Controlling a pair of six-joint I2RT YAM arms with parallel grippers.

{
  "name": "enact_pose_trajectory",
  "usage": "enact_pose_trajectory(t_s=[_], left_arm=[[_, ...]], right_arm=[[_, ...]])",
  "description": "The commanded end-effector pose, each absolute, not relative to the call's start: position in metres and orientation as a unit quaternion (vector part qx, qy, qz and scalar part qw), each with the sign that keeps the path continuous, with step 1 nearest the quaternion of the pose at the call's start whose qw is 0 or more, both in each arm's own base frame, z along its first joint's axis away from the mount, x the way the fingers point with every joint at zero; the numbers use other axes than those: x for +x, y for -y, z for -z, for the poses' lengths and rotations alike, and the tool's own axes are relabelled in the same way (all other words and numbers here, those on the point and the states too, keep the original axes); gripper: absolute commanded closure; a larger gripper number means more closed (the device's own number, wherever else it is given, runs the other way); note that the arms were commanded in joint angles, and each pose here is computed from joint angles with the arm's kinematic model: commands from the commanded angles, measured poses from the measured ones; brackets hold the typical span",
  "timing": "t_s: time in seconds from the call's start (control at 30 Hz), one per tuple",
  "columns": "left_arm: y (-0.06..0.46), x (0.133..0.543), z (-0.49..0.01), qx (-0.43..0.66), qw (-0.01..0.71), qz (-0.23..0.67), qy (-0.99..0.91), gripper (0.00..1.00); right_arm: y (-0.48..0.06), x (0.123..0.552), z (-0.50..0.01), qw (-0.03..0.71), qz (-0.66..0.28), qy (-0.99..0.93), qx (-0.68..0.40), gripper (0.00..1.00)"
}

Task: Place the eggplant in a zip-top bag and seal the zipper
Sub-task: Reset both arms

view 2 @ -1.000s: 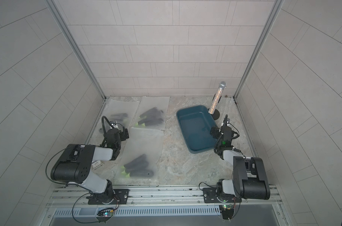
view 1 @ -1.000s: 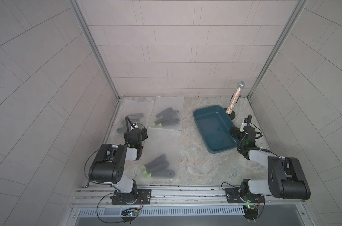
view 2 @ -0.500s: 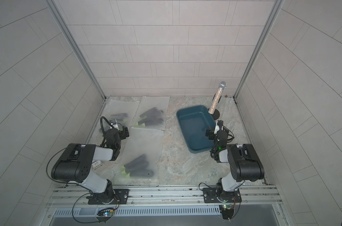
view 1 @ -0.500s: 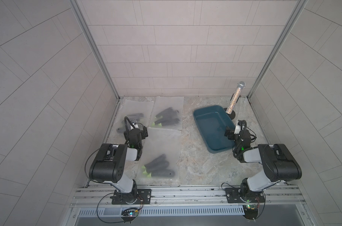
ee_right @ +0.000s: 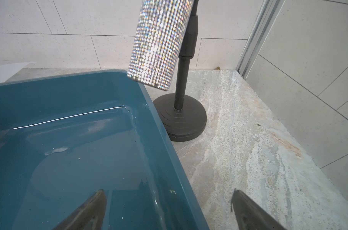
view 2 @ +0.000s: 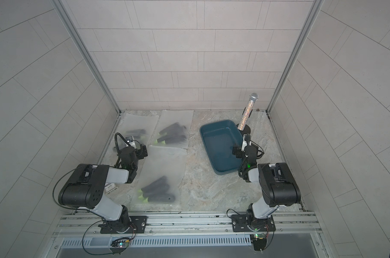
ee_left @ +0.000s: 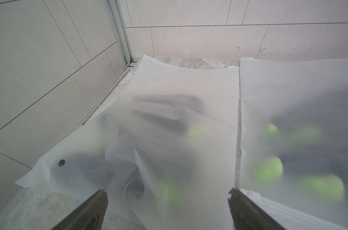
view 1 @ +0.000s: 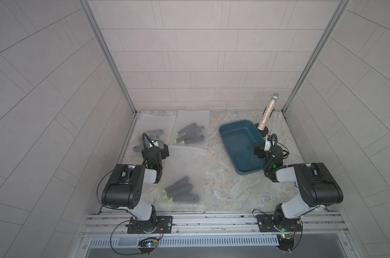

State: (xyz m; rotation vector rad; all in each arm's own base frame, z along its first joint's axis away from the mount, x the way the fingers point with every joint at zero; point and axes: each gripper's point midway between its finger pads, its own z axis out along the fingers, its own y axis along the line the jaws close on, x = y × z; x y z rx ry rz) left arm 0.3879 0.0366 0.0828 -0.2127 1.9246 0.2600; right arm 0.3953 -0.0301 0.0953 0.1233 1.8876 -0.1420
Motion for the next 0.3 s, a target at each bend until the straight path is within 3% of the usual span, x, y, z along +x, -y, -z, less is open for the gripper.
enact_pose_trajectory(t_s=[0.0, 0.27], left_arm=[[-0.0372, 0.3929, -0.0886, -0.089, 0.566, -0.112, -0.812, 0.00], [-0.0373, 0.3932, -0.0891, -0.088, 0.566, -0.113, -0.812, 0.00]], right_arm=[[0.0302, 0.3950, -0.0907, 0.575, 0.069, -0.814, 0.048, 0.00], [0.0299, 0.3947, -0.0903, 0.574, 0.068, -0.815, 0.048, 0.00]])
